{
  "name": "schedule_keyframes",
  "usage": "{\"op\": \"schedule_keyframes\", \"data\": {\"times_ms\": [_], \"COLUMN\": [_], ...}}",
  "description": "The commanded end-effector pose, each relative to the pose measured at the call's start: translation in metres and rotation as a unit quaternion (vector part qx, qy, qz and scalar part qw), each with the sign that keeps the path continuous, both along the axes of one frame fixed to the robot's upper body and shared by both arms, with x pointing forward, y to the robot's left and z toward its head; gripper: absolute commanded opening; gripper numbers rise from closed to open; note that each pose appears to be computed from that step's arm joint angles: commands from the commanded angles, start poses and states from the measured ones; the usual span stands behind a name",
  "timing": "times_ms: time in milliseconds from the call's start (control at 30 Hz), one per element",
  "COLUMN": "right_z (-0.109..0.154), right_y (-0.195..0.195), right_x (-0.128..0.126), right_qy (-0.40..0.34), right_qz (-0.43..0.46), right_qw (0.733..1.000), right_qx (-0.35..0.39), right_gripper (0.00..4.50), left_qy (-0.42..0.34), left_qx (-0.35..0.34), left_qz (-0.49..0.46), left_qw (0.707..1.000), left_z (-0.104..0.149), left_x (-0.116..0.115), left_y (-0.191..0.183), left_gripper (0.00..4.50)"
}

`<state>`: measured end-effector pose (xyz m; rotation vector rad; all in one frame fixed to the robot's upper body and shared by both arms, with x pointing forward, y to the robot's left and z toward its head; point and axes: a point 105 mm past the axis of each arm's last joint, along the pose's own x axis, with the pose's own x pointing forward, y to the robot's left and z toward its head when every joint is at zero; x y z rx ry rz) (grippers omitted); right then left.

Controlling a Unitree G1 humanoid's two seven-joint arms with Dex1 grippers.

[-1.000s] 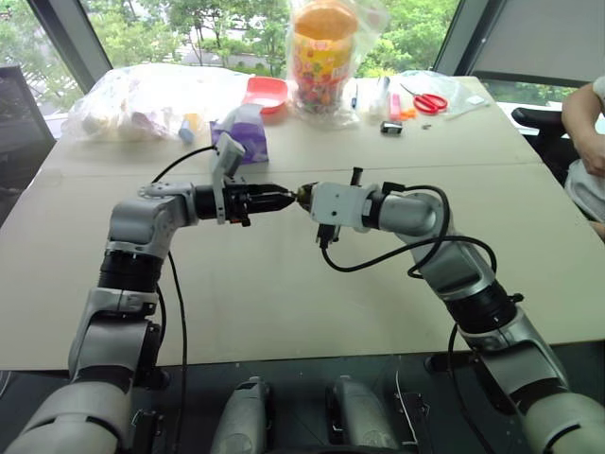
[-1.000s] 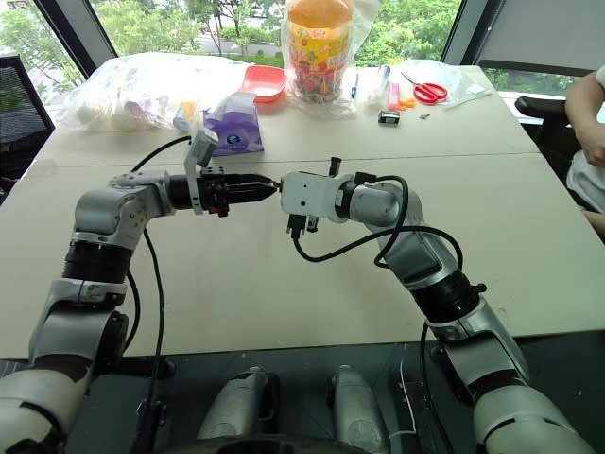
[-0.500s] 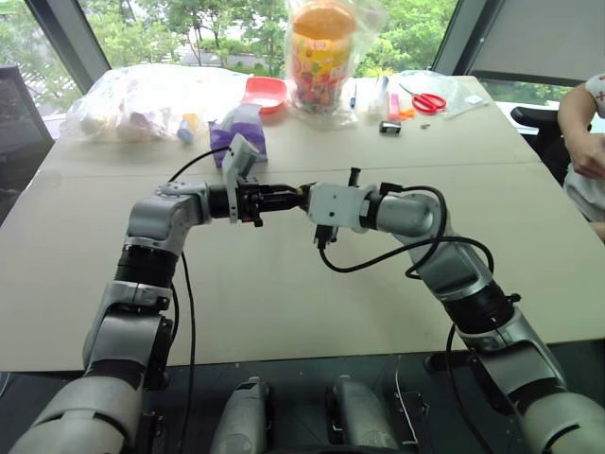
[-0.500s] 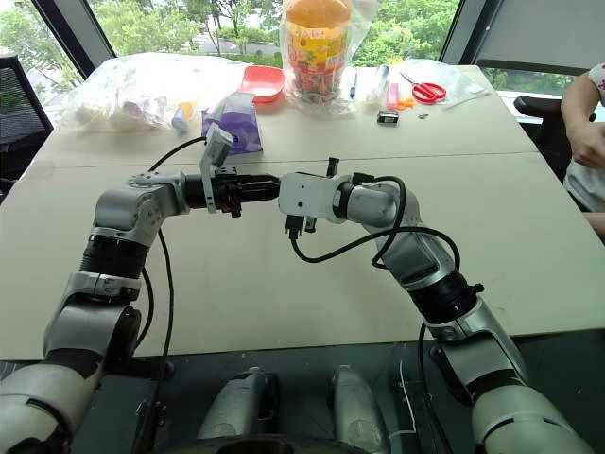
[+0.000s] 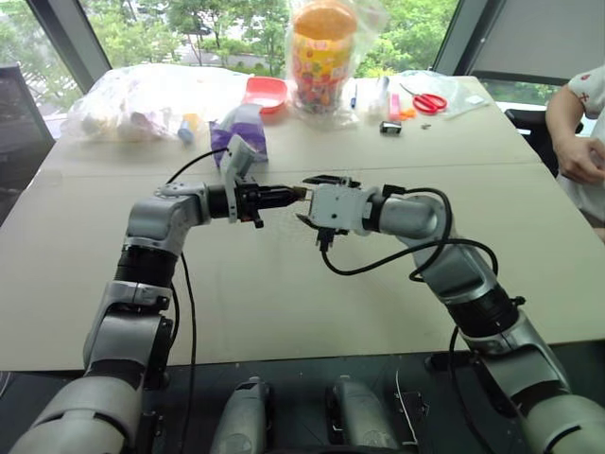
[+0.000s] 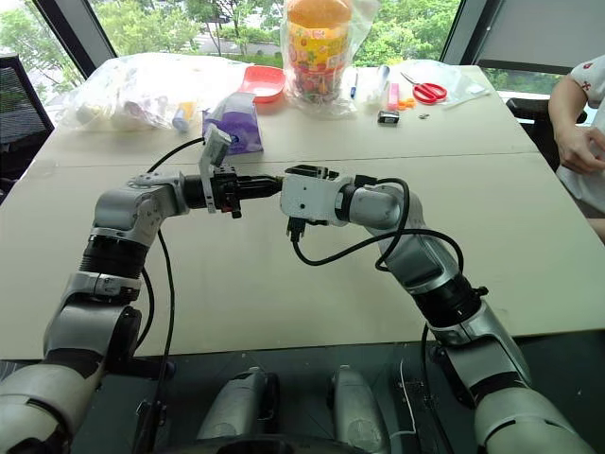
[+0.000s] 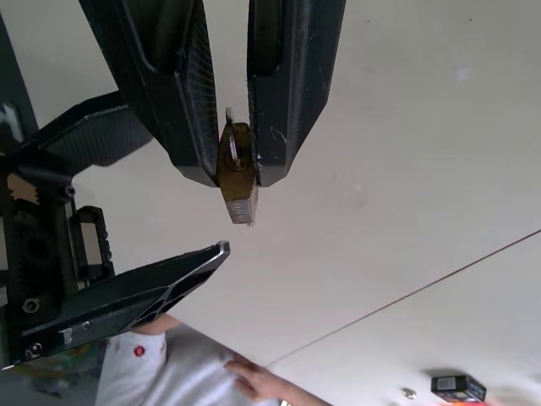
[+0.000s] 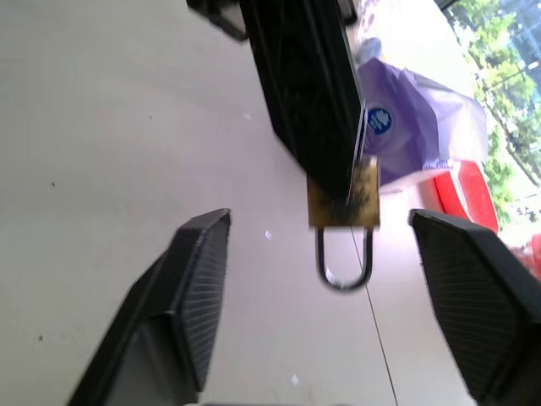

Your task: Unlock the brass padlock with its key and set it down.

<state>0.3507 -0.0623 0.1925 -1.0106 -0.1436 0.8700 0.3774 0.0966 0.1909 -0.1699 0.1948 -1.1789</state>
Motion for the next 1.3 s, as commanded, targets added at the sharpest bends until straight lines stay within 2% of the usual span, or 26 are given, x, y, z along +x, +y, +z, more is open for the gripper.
{"op": "schedule_keyframes", "data": {"times_ms": [33, 133, 267, 800, 1067, 1300], "right_z": [0.026, 0.038, 0.051, 0.046, 0.033, 0.024], "right_y": [-0.015, -0.017, -0.019, -0.006, -0.002, -0.004], "right_x": [-0.010, -0.017, -0.013, -0.015, -0.021, -0.026], "right_qy": [0.049, 0.103, 0.111, 0.130, 0.165, 0.213], "right_qz": [-0.025, -0.025, -0.049, -0.034, -0.015, -0.009], "right_qw": [0.990, 0.969, 0.952, 0.954, 0.956, 0.945], "right_qx": [0.129, 0.221, 0.281, 0.268, 0.243, 0.250], "right_gripper": [4.46, 4.46, 4.46, 4.46, 4.46, 4.46], "left_qy": [-0.005, 0.003, 0.018, 0.003, -0.003, -0.003], "left_qx": [-0.062, -0.091, -0.100, -0.079, -0.070, -0.070], "left_qz": [-0.016, -0.036, -0.083, -0.099, -0.111, -0.114], "left_qw": [0.998, 0.995, 0.991, 0.992, 0.991, 0.991], "left_z": [0.019, 0.025, 0.027, 0.031, 0.033, 0.032], "left_x": [-0.009, -0.017, -0.034, -0.043, -0.044, -0.044], "left_y": [0.008, 0.011, 0.010, 0.004, 0.003, 0.002], "left_gripper": [0.00, 0.00, 0.00, 0.00, 0.00, 0.00]}}
